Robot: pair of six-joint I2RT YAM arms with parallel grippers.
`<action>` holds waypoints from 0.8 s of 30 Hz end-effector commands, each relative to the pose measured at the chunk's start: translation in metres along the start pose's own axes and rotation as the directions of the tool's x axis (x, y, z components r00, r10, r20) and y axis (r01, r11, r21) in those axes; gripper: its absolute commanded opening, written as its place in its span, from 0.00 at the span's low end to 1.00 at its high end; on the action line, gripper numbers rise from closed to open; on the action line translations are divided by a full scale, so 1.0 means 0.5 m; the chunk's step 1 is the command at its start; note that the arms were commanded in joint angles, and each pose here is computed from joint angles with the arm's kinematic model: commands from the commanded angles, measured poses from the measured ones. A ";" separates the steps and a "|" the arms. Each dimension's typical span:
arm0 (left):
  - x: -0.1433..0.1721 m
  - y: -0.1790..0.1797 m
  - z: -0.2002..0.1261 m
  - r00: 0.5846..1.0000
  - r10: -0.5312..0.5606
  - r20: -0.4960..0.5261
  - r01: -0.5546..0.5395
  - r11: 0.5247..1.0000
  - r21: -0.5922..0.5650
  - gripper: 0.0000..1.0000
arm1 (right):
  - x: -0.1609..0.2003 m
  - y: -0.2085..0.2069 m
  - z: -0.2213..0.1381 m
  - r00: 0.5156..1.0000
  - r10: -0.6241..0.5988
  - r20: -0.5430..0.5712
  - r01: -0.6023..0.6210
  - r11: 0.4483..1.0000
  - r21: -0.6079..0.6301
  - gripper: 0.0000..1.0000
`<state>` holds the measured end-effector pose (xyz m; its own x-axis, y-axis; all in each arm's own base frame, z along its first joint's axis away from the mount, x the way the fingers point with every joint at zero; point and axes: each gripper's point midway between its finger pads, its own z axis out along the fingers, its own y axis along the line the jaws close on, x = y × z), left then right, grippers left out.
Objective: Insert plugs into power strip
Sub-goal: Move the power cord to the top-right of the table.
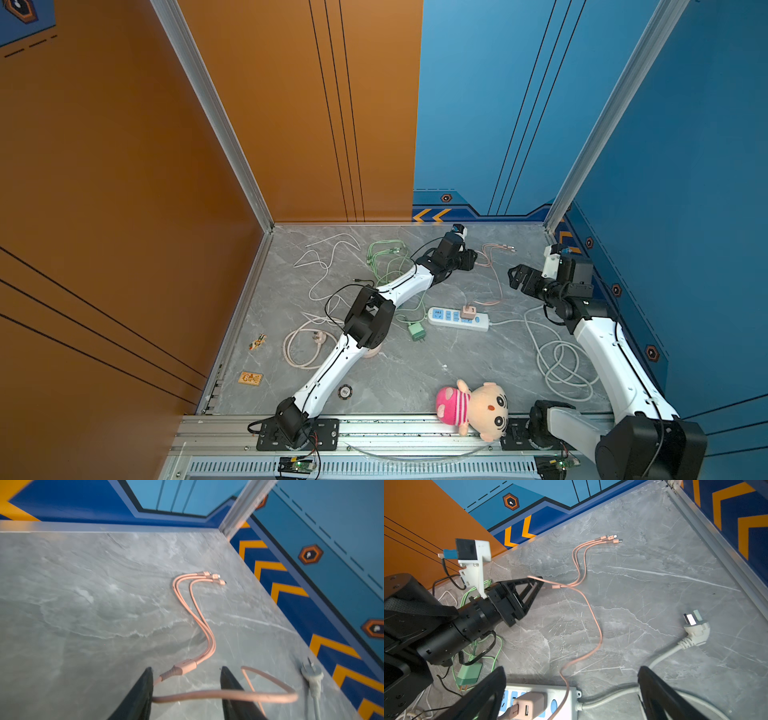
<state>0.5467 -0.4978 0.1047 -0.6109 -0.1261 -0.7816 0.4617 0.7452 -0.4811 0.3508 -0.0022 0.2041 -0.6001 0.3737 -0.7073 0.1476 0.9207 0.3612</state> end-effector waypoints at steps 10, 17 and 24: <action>-0.143 0.117 -0.003 0.928 -0.222 0.300 0.268 0.956 -0.121 0.49 | -0.007 0.000 0.013 0.998 0.049 -0.032 -0.049 0.999 0.005 1.00; -0.082 0.106 -0.015 0.973 -0.222 0.058 0.227 0.969 -0.101 0.45 | 0.001 0.008 0.028 0.995 0.071 -0.068 -0.072 0.997 -0.019 0.96; -0.076 0.108 -0.144 0.992 -0.095 -0.078 0.077 0.975 -0.209 0.46 | -0.002 0.037 0.038 0.995 0.032 -0.099 -0.034 0.999 -0.020 0.95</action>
<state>0.5608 -0.4168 0.0711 -0.7339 -0.1998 -0.6492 0.1852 0.8607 -0.4742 0.3661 0.0092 0.1942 -0.6520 0.4026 -0.6426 0.1587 0.9011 0.4035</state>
